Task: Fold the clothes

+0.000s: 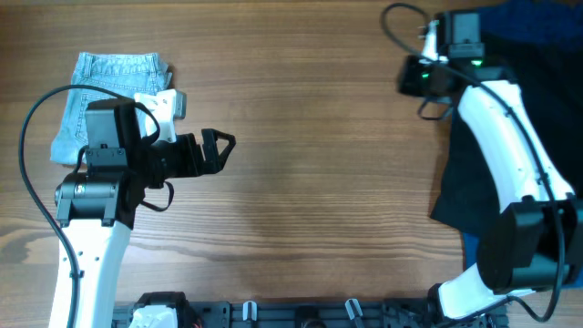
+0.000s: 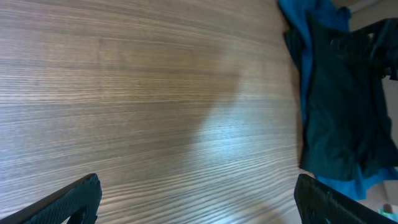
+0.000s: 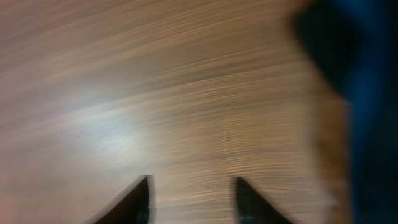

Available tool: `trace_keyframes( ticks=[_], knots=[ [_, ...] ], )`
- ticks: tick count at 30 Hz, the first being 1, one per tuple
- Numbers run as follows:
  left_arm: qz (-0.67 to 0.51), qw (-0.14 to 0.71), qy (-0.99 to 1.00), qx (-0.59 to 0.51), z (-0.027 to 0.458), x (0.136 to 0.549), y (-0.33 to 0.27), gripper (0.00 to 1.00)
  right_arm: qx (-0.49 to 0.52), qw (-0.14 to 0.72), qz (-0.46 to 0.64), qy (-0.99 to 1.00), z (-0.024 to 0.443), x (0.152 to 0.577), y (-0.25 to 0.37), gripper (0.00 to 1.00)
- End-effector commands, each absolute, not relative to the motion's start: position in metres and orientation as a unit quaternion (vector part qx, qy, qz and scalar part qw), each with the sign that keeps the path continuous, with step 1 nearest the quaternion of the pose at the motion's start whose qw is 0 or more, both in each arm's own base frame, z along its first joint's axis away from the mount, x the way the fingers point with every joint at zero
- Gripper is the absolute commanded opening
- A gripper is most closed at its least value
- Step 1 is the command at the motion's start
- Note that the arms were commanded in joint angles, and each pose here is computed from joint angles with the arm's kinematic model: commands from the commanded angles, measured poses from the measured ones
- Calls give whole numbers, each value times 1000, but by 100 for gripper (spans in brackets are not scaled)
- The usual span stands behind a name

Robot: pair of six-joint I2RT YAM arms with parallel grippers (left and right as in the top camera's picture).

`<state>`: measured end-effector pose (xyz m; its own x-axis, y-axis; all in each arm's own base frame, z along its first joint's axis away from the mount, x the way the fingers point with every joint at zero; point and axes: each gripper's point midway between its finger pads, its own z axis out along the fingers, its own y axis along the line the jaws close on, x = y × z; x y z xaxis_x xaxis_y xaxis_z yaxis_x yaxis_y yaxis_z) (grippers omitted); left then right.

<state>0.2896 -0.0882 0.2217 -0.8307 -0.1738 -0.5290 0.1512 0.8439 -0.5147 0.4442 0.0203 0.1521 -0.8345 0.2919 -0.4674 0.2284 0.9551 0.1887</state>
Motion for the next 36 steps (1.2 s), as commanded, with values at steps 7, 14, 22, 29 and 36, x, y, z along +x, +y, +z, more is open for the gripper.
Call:
trace_keyframes(
  ticks=[7,14,22,29,36],
  knots=[
    [-307,300,903,8,237,287,-98,100,267,191,-25,944,80,441,-90,55],
    [-307,301,903,8,237,287,-98,100,294,149,-33,944,37,436,-105,55],
    [-306,302,903,9,238,288,-98,100,304,155,-68,937,39,434,-121,12],
    [-306,302,903,9,238,288,-98,100,341,142,-58,928,37,420,-149,4],
    [-306,302,903,9,238,288,-98,100,320,146,28,936,37,423,-148,4]
  ],
)
